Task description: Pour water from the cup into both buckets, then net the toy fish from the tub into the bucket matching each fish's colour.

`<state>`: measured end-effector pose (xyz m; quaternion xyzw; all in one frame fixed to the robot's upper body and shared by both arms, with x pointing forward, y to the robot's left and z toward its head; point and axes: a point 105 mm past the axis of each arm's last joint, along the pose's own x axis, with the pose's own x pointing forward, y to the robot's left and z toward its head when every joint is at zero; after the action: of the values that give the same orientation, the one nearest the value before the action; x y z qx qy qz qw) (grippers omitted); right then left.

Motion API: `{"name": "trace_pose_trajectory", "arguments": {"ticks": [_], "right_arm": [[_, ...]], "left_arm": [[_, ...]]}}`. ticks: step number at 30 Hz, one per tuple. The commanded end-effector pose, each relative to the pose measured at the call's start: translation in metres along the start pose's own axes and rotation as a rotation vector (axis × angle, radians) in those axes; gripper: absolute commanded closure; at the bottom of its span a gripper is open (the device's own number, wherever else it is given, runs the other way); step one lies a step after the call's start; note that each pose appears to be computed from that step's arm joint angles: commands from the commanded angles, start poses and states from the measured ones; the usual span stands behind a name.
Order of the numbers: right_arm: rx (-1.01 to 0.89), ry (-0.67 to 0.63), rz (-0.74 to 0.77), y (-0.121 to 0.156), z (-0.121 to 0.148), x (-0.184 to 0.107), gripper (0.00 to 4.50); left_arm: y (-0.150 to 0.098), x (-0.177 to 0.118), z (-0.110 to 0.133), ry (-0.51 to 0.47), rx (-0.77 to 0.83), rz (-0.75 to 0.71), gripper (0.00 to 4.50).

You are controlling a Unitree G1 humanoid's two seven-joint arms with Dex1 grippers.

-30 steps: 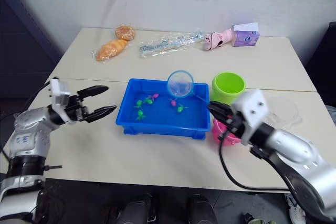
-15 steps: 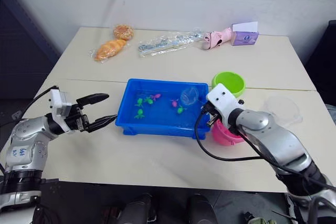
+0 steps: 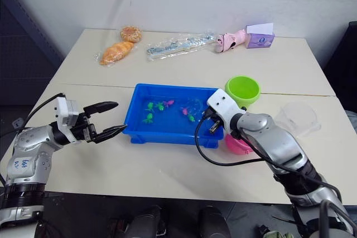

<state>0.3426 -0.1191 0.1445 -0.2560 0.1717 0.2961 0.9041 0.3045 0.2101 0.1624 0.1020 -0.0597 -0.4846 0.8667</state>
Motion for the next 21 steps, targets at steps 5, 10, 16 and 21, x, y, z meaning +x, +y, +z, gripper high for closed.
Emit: {"name": "trace_pose_trajectory", "arguments": {"ticks": [5, 10, 16, 21], "right_arm": [[0.018, -0.049, 0.045, 0.002, 0.014, 0.001, 4.50], [0.069, -0.056, 0.093, 0.008, 0.014, 0.000, 4.50], [0.143, -0.076, 0.161, 0.018, 0.016, -0.003, 4.50], [0.218, -0.102, 0.188, 0.021, 0.019, -0.006, 4.50]], "left_arm": [[-0.001, 0.002, 0.004, -0.018, 0.019, -0.012, 0.03], [0.000, 0.003, 0.004, -0.019, 0.018, -0.008, 0.03], [0.000, 0.004, 0.003, -0.021, 0.017, -0.006, 0.03], [0.000, 0.005, 0.003, -0.025, 0.016, -0.008, 0.03]]}}
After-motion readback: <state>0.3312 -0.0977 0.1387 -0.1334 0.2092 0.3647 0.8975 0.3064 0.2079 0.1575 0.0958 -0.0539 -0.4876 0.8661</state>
